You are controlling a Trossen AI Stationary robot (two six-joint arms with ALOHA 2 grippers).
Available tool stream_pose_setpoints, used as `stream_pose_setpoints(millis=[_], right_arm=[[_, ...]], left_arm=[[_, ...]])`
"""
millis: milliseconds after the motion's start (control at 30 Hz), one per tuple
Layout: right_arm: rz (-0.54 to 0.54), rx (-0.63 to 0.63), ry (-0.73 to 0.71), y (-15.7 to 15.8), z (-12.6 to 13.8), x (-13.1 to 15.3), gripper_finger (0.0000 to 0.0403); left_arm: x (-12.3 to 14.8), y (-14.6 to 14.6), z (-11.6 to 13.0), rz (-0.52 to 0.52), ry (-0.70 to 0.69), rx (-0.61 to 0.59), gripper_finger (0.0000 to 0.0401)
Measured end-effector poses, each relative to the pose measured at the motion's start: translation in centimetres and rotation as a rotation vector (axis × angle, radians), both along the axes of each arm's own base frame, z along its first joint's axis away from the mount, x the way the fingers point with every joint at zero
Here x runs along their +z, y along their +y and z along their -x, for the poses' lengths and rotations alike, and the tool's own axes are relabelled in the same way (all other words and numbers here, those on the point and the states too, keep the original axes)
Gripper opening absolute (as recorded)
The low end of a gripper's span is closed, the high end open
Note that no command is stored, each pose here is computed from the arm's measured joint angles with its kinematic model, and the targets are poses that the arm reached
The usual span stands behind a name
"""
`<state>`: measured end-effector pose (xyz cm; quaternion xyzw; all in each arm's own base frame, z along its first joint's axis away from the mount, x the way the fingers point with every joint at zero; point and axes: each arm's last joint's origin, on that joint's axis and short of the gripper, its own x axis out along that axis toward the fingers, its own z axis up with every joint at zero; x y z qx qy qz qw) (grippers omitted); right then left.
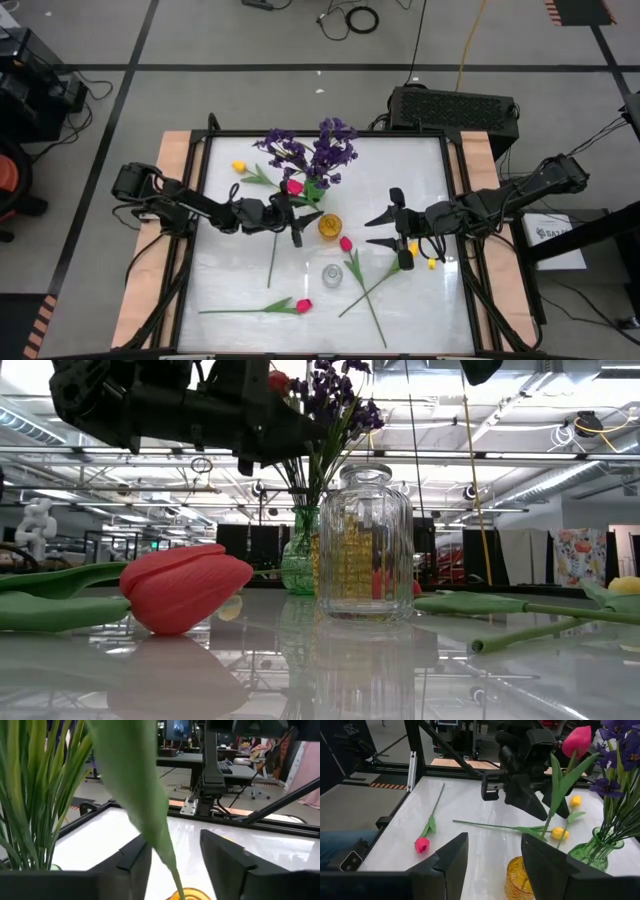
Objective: Sort flowers into vase by color
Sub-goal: Put the top right pink flower into the yellow vase, then put the right pink flower into the yellow vase
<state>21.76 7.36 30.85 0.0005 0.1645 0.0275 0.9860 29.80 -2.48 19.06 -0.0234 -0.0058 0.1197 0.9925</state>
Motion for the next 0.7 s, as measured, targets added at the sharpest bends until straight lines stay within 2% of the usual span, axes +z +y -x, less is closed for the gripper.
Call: stream_pose_setpoints(millis=[133,333,500,700], right_arm=[[-0.006,-0.002,0.001,0.0,0.0,0.0,0.0176],[-0.021,-0.009,0.017,0.0,0.1,-0.2,0.0176],[-0.035,-0.015,0.022,0.0,0.1,-0.2,0.0176],[-0.118,-0.051,0.068,0.1,-0.1,-0.8,0.0175]], left_arm=[[-0.1,0.0,0.2,-0.004,0.038,-0.001,0.02],[0.8,0.1,1.3,-0.014,0.147,-0.009,0.0212],[2.2,0.3,2.8,0.007,0.196,-0.009,0.0213],[2.5,0.5,5.1,0.077,0.358,-0.012,0.0213]])
